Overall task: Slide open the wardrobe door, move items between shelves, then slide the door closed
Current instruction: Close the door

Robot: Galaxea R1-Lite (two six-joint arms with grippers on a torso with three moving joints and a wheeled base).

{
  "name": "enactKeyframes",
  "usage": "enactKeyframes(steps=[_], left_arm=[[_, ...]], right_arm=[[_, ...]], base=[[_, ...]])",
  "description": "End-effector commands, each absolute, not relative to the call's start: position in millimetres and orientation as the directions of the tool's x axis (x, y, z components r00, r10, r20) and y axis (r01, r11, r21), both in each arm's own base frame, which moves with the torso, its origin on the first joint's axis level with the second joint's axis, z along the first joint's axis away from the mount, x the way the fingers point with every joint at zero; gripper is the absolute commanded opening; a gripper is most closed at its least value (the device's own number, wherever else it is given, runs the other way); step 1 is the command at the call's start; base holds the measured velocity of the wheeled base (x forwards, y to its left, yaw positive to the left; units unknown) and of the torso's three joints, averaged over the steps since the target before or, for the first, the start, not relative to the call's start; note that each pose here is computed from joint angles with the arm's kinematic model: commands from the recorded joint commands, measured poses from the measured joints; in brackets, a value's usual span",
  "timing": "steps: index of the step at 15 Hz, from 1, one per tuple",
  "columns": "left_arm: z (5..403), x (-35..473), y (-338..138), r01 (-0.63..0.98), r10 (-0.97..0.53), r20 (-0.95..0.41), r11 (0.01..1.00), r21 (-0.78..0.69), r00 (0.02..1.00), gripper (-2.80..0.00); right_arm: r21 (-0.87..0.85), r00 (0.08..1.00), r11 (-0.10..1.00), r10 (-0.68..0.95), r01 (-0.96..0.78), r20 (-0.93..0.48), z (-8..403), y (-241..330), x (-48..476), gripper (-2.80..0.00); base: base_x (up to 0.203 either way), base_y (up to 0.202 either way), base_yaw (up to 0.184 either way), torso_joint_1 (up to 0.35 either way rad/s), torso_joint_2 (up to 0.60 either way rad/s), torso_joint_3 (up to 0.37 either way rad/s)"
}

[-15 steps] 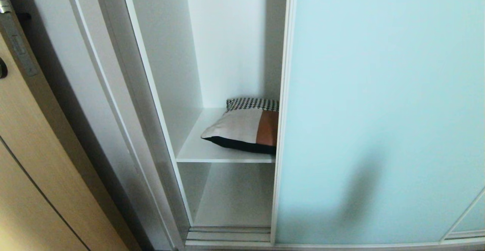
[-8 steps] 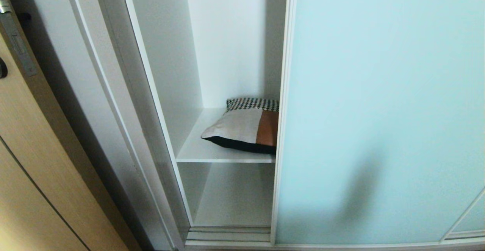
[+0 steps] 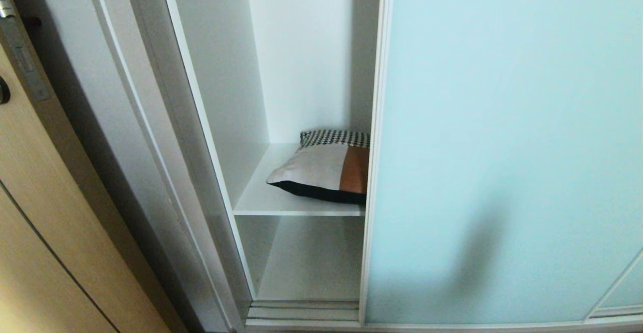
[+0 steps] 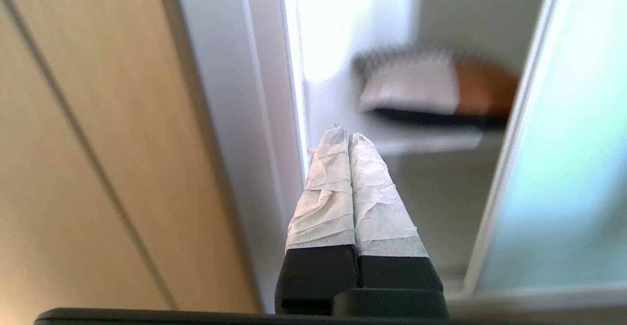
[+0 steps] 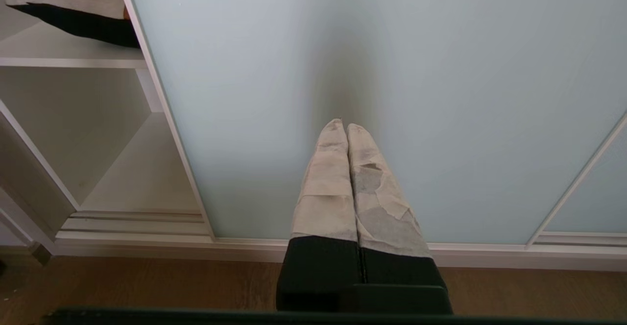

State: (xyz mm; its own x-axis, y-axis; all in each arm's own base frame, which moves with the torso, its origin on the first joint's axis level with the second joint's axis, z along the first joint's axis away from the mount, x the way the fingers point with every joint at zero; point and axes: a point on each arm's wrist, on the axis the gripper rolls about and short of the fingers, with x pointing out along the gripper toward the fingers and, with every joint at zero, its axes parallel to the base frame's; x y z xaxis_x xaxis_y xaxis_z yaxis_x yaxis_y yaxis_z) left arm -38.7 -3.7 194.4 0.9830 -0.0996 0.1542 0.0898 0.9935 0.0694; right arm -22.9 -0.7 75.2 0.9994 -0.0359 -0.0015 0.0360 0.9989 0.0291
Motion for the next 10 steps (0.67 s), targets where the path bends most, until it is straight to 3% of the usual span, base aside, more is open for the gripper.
enactKeyframes(steps=[1,5,10], left_arm=[[247.1,-10.5,-3.9,0.135,-0.139,0.107,0.99,0.05,0.984,-2.8],[328.6,31.6,-6.9,0.32,-0.319,0.119,0.947,0.015,0.94,-2.8],[377.1,120.3,-14.2,0.506,-0.505,0.025,0.859,-0.079,0.863,-2.8]], right_arm=[[0.029,0.999,0.999,-0.037,0.037,-0.005,74.7,-0.7,-22.7,-2.8],[0.029,0.999,0.999,-0.036,0.036,-0.004,74.8,-0.7,-22.7,-2.8],[0.029,0.999,0.999,-0.037,0.037,-0.005,74.8,-0.7,-22.7,-2.8]], base=[[0.0,0.0,0.0,0.0,0.0,0.0],[0.0,0.0,0.0,0.0,0.0,0.0],[0.0,0.0,0.0,0.0,0.0,0.0]])
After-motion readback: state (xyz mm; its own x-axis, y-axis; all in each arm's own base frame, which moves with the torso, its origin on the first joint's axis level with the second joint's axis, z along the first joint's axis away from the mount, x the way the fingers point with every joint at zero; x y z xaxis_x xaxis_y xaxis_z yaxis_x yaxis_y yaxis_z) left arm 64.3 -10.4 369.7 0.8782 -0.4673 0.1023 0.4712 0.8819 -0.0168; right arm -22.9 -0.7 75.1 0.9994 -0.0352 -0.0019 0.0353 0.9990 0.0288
